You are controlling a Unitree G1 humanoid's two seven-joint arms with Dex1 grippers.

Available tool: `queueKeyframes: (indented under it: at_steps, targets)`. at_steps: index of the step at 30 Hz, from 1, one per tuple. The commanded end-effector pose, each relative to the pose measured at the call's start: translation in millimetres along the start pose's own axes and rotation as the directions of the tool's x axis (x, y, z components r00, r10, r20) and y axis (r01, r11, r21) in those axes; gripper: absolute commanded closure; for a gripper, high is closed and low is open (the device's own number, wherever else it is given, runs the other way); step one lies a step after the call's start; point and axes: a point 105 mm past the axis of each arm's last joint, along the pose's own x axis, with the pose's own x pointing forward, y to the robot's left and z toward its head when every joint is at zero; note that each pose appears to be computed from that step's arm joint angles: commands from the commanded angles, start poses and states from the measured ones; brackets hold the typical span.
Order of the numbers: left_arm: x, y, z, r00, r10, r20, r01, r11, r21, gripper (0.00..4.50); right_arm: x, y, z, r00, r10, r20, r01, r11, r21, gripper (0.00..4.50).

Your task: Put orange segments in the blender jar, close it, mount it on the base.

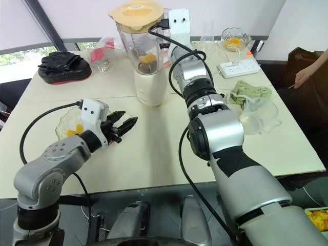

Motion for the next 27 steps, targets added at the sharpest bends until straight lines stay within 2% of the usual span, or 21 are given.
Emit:
queueKeyframes:
  at_steps: [1,5,9,12,14,17,22,27]
  targets:
    - [-2.8,-2.7,8.9,0.999,0.006,0.046,-0.007,1.0,0.026,1.77,0.9,-6.1,-19.8,0.997,-0.02,-0.073,0.018,0.999,-0.031,3.17]
    - [-3.5,-1.7,7.8,0.999,0.005,0.044,-0.006,1.0,0.025,1.77,1.2,-5.6,-18.9,0.999,0.006,-0.054,-0.008,0.999,-0.043,1.28]
    - [-5.8,2.9,11.6,0.998,0.013,0.064,-0.014,1.0,0.013,1.77,0.9,-21.6,-11.4,0.998,-0.011,0.057,0.017,0.994,-0.104,1.28]
    - [-8.5,3.6,13.6,0.997,0.016,0.077,-0.017,1.0,0.008,1.77,-9.2,-34.8,-16.6,0.989,0.03,0.146,-0.02,0.997,-0.069,1.28]
    - [-10.9,5.1,13.4,0.997,0.028,0.078,-0.03,0.999,0.017,1.77,-36.7,-37.2,-23.3,0.962,0.164,0.218,-0.171,0.985,0.013,1.28]
    - [-15.2,8.5,14.7,0.995,0.048,0.089,-0.051,0.998,0.041,1.77,-84.6,-36.5,-23.7,0.902,0.331,0.276,-0.326,0.943,-0.063,1.28]
    - [-22.0,18.1,16.7,0.992,0.082,0.096,-0.088,0.994,0.066,1.77,-142.0,-48.2,-33.0,0.834,0.517,0.194,-0.49,0.854,-0.174,1.28]
    - [-29.8,24.6,17.2,0.991,0.092,0.093,-0.1,0.992,0.075,1.77,-178.4,-58.8,-53.0,0.754,0.657,0.007,-0.623,0.718,-0.31,1.28]
